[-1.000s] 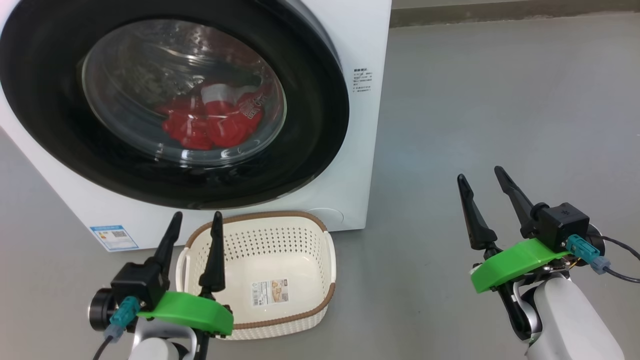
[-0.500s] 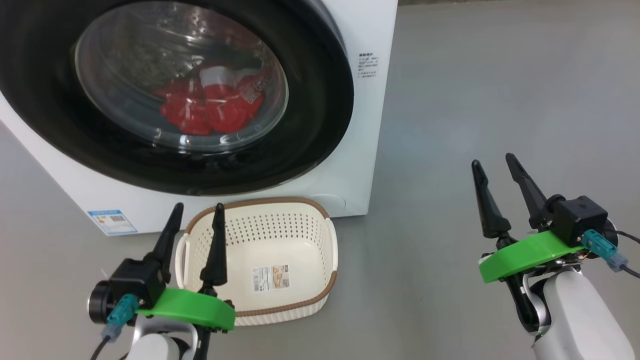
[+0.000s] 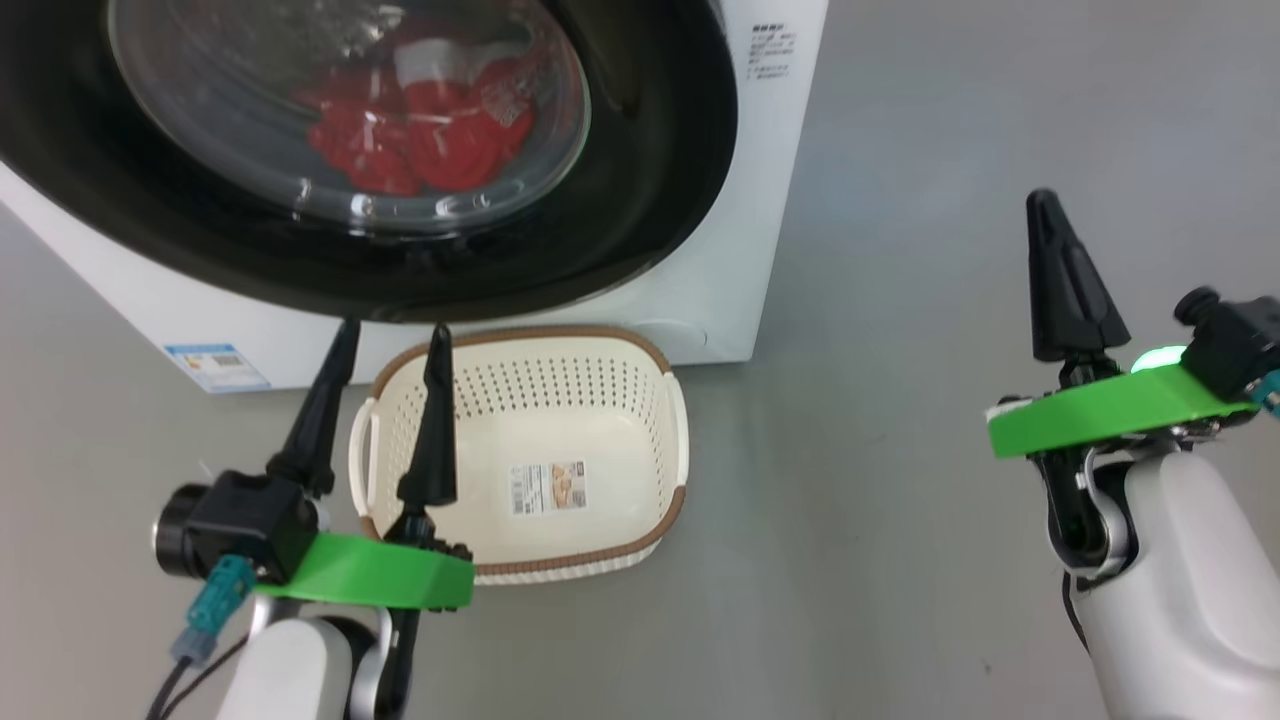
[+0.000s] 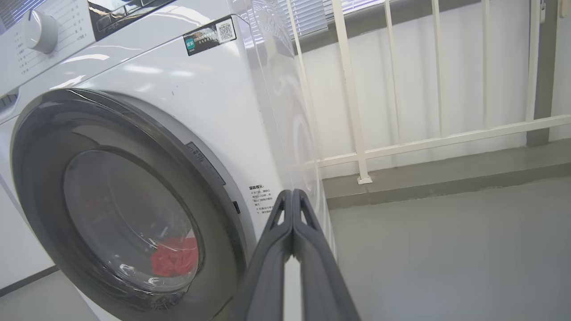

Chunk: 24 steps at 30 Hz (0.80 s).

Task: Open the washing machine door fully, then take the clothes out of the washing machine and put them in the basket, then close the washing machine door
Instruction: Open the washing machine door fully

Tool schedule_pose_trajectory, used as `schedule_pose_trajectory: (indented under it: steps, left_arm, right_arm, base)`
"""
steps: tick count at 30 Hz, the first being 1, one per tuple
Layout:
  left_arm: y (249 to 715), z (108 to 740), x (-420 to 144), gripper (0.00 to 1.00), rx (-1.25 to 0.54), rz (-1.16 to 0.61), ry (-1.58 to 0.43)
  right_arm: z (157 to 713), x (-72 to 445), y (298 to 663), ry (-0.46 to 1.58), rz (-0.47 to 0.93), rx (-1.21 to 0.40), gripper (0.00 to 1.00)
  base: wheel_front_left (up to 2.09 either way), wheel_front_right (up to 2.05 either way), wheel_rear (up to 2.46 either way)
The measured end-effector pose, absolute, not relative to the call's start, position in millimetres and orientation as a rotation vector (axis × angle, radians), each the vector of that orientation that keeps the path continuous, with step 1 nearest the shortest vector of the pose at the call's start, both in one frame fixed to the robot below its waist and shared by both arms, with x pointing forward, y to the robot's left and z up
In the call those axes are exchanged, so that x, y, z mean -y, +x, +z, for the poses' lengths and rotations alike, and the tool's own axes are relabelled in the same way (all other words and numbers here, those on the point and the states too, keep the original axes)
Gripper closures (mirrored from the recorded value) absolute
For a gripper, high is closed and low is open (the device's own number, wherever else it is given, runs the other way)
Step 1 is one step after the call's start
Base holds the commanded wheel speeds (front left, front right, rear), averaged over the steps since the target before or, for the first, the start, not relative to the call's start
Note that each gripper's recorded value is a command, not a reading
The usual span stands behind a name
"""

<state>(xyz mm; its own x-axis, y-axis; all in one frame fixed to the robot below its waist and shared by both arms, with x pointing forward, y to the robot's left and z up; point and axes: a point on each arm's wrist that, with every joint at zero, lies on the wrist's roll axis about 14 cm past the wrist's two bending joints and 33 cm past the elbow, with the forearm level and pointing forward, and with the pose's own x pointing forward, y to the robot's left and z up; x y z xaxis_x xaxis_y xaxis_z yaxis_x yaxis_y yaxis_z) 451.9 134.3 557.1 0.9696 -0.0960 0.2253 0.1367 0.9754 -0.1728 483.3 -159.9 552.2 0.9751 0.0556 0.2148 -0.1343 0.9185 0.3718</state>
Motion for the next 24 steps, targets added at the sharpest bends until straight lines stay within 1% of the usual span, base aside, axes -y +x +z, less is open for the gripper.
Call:
schedule_pose_trajectory:
  steps: [6, 17, 24]
  left_arm:
    - [460, 562, -137, 0.00, 0.250, -0.115, -0.189]
    - [478, 544, -143, 0.00, 0.227, -0.106, -0.163]
    - [487, 537, -142, 0.00, 0.224, -0.111, -0.157]
  right_arm:
    - [545, 149, 508, 0.587, 0.108, 0.181, 1.00]
    - [542, 118, 556, 0.799, 0.169, 0.158, 1.00]
    - [529, 99, 582, 0.973, 0.200, 0.065, 1.00]
  base:
    - [0.00, 0.00, 0.00]
    - [0.00, 0.00, 0.00]
    - [0.00, 0.00, 0.00]
